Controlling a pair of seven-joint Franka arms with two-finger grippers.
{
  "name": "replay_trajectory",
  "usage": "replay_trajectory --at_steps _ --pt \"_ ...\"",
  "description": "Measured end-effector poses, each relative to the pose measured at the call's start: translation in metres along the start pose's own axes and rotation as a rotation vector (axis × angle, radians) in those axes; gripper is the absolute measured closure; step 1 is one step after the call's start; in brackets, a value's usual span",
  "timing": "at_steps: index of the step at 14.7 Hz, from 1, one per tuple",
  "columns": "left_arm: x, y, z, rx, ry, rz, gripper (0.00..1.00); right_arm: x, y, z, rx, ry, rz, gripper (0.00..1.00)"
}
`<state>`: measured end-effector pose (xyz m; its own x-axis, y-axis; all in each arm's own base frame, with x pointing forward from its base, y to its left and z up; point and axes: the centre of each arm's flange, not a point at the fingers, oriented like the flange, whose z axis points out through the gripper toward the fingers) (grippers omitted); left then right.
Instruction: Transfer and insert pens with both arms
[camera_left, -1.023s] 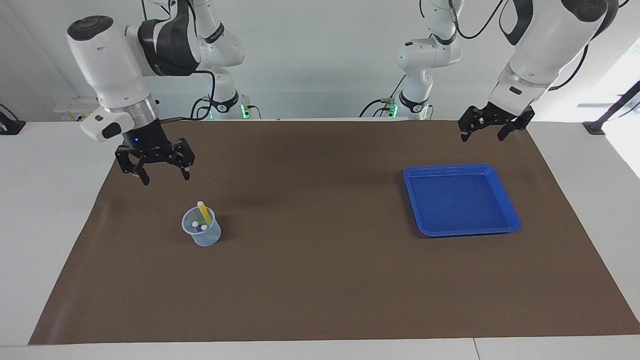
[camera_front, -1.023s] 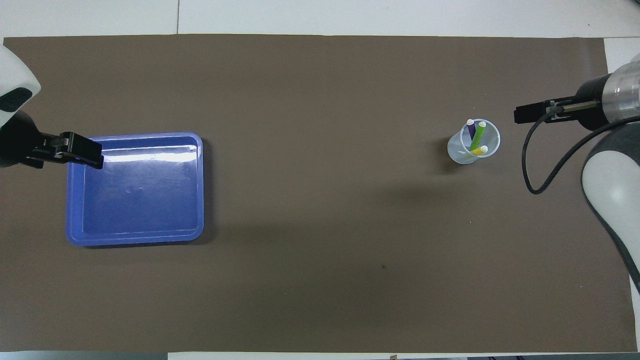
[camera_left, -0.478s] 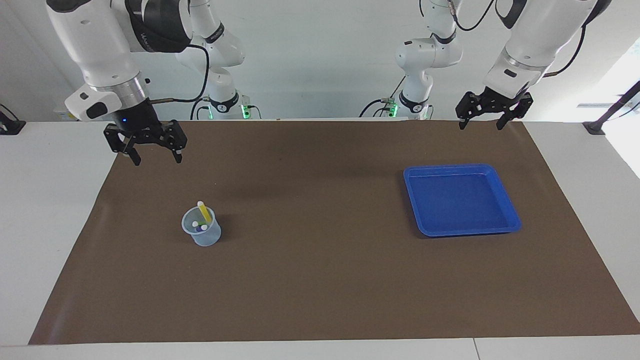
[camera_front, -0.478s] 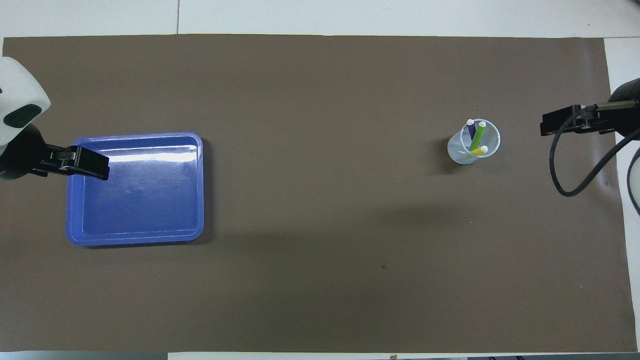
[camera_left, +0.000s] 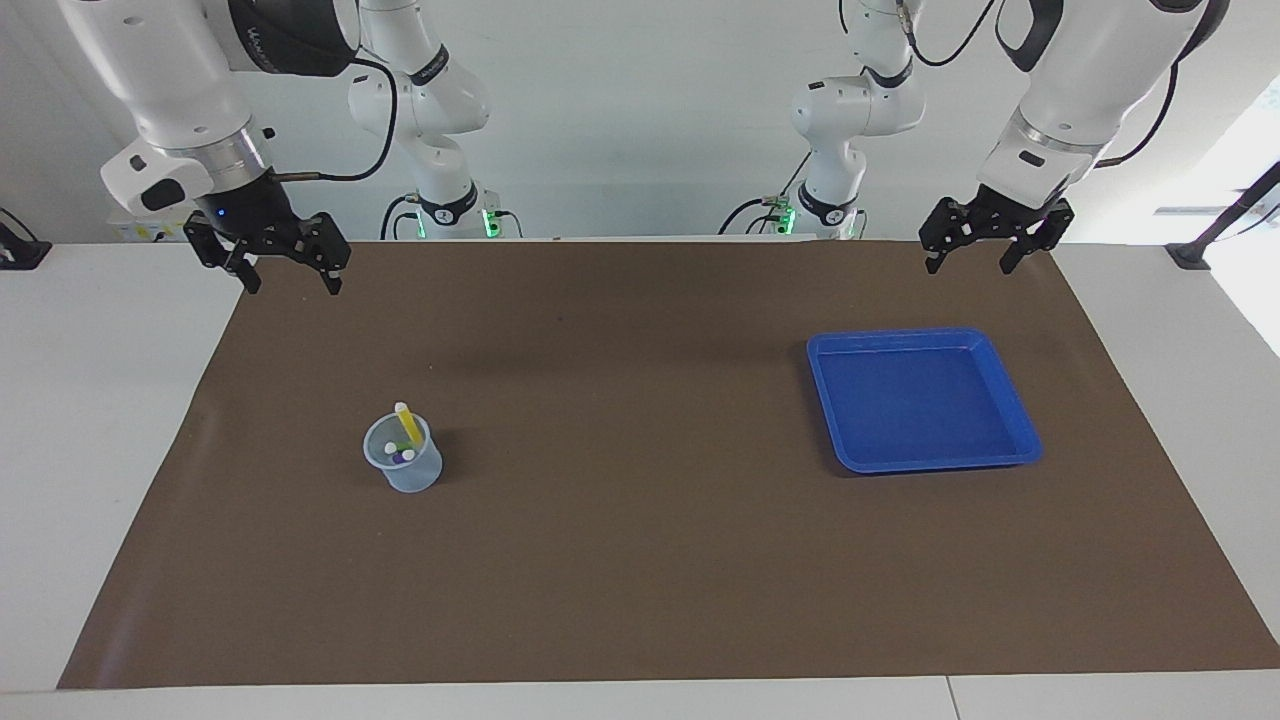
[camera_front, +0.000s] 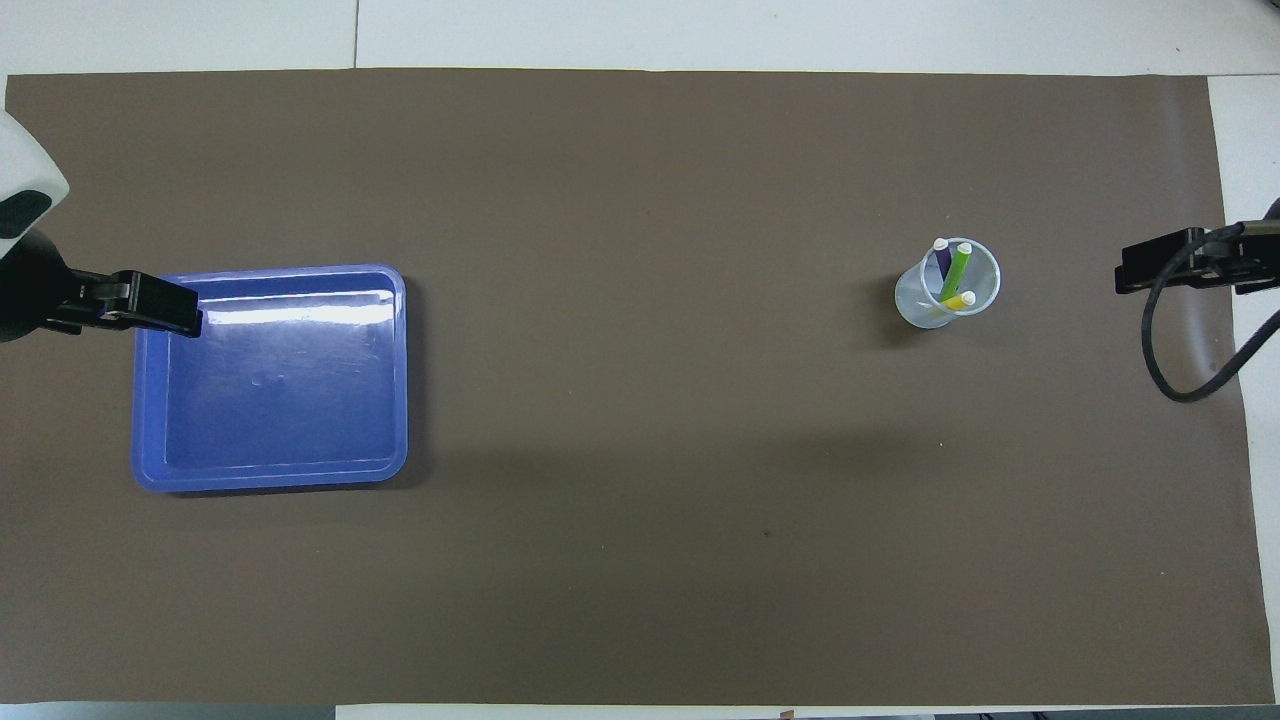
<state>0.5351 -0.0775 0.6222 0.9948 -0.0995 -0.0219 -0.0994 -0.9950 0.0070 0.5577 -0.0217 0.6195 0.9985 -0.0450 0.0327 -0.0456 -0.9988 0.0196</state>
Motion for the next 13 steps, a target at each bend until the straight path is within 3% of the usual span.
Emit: replay_trajectory --at_steps 13 --pt "0.0006 -0.0083 0.0002 -0.011 0.002 -0.017 0.00 -0.0032 -0.0032 0.0009 0.010 -0.022 -0.004 0.00"
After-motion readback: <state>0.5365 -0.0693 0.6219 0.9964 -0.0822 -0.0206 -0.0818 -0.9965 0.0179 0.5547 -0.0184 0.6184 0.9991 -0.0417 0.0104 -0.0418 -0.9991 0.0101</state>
